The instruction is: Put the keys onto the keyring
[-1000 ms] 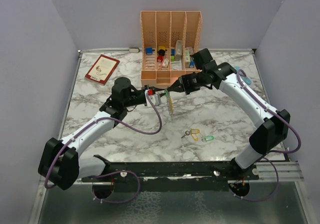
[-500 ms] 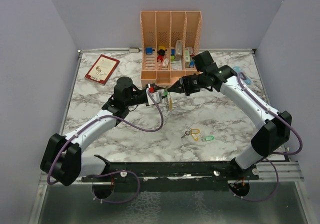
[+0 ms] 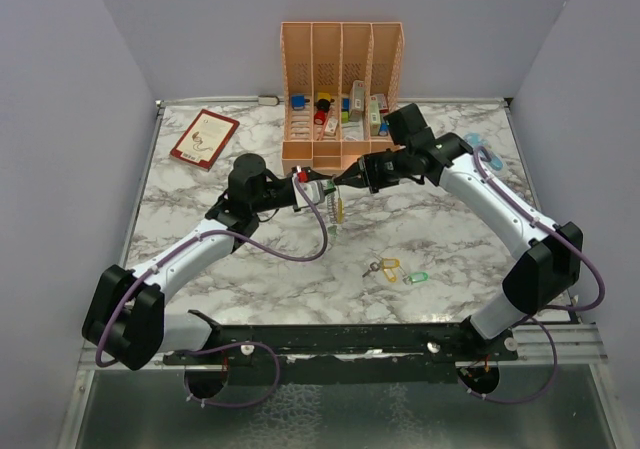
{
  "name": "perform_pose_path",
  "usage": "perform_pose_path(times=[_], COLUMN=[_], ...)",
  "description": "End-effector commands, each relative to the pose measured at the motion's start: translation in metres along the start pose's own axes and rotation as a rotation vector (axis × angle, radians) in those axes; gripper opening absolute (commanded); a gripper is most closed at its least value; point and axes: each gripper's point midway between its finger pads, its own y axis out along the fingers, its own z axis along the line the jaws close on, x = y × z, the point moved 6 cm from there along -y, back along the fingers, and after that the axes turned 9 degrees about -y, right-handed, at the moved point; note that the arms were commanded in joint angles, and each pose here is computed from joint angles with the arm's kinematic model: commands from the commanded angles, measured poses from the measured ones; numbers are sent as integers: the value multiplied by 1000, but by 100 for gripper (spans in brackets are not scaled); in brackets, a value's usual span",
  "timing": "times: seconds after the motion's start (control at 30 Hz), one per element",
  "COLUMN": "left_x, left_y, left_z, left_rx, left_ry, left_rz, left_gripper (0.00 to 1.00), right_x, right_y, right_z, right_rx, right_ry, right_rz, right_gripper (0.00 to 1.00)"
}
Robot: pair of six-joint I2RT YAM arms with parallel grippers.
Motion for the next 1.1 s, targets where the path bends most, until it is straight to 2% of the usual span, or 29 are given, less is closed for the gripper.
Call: perform_pose_path(times=[0.0,0.23,0.5,0.8,0.93,1.07], left_x=[8,2,-10,-9,-7,-2], left_y=[4,1,-3,-3,-3,-4], left_z=[-1,-3,-6,-1,-1,1], left_rx=[-18,-7,-25,-15,-23,-2], left_ry=[-5,1,89,177,195,161], left_rz=[-37,-11,51,50,44,38], left_gripper=[31,28,24,4,5,23], right_x=[-8,-9,-8,-9,-10,-9], right_y=[-13,-17,-18,-19,-20,-21], right_z=[5,4,3,4,4,5], right_rx=[59,85,95,95,106,112], right_ry=[-24,-10,-4,4,13,16], right_rz=[33,27,18,20,25,20], right_gripper=[1,1,1,1,1,1])
